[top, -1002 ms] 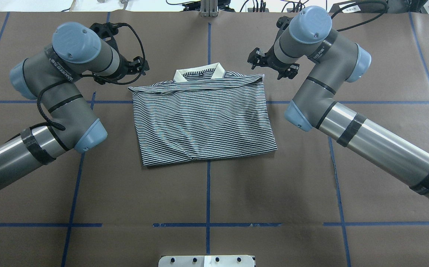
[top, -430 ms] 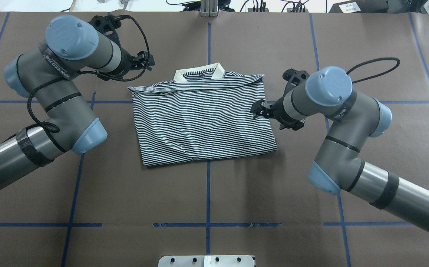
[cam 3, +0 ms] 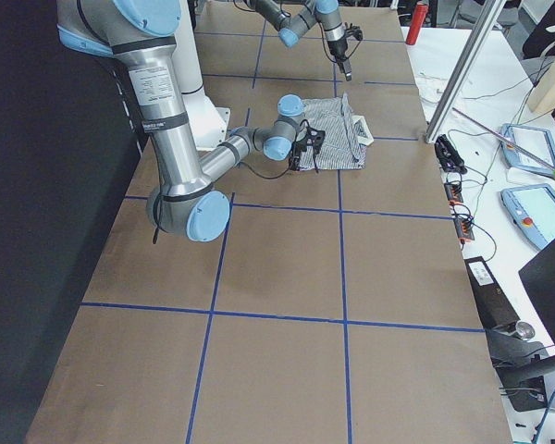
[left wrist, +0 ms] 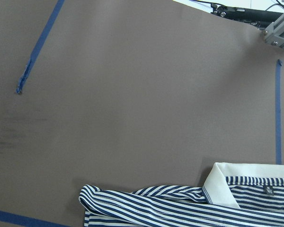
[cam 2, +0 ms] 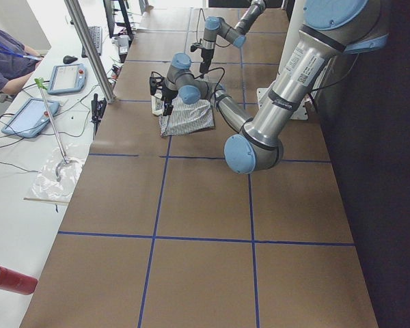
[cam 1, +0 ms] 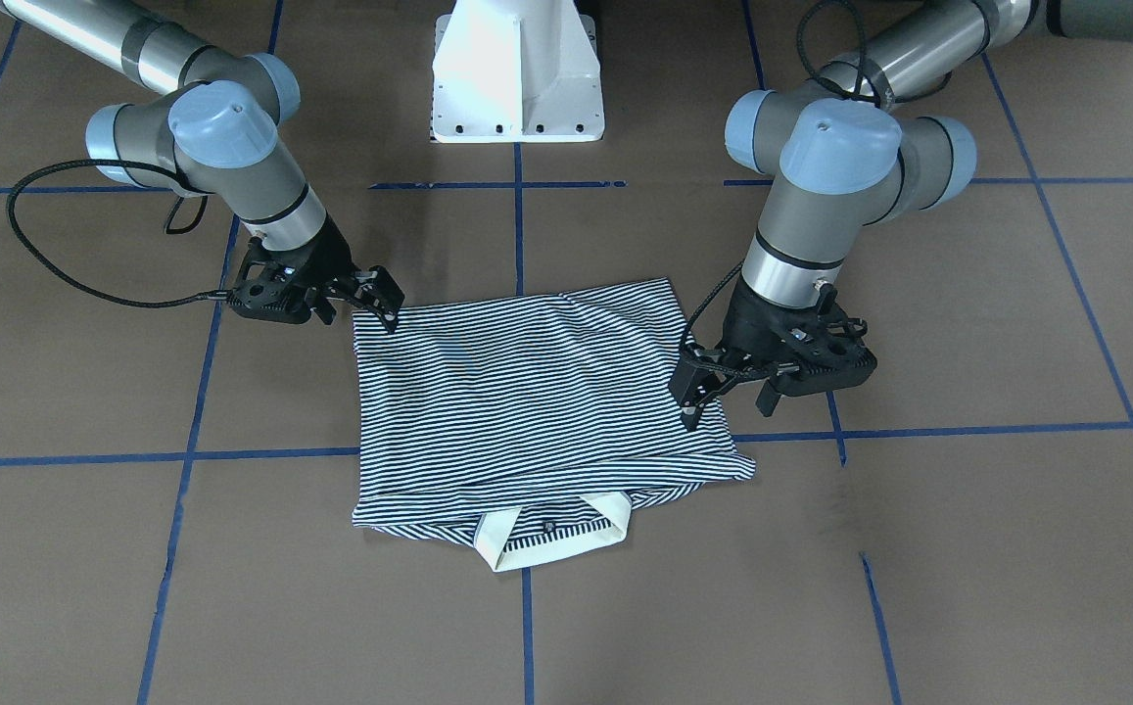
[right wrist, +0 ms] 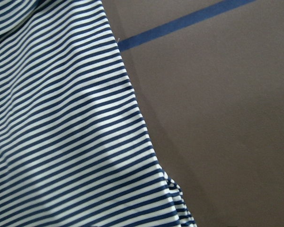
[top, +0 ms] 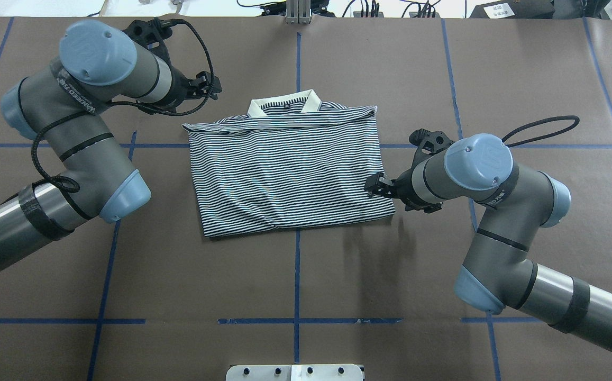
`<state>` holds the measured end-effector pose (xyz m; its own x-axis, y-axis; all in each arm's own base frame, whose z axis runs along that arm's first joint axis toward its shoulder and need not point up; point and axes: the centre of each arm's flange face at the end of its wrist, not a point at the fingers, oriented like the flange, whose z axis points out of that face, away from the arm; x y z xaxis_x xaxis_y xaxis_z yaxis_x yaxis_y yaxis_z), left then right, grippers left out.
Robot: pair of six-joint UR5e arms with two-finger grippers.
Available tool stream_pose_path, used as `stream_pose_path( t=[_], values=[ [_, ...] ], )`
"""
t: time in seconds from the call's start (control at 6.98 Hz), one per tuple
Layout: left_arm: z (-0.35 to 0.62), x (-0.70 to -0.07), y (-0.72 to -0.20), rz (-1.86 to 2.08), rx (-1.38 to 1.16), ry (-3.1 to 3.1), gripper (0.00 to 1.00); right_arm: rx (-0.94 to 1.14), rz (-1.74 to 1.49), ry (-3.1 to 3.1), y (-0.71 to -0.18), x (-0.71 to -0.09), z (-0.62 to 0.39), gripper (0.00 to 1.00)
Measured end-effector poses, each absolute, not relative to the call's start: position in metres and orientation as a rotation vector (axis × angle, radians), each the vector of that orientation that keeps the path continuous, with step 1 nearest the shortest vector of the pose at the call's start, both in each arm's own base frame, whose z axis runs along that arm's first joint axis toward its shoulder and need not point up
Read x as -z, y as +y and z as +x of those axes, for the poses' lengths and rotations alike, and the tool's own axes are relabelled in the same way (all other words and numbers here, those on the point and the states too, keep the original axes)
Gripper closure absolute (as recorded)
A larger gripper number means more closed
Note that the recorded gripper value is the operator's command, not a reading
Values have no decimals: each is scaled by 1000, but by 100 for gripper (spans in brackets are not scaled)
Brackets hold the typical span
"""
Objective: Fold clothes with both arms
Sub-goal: 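Lower the right gripper to the folded shirt's side edge nearest it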
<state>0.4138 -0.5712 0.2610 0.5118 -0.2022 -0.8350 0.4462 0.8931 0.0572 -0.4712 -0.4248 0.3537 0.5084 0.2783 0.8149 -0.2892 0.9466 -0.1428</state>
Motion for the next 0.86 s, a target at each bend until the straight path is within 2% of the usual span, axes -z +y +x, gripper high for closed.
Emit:
stream_pose_path(
  t=[0.29, 0.43, 0.86],
  values=[
    [413, -261, -571, 281, 396, 960, 0, -337, 4, -965, -420, -362, -474, 81],
    [413, -261, -571, 282, 396, 960, 0, -332, 1, -962, -419, -364, -478, 100],
    [413, -262, -570, 283, 395, 960, 0, -322, -5, -961, -416, -364, -482, 100]
  ],
)
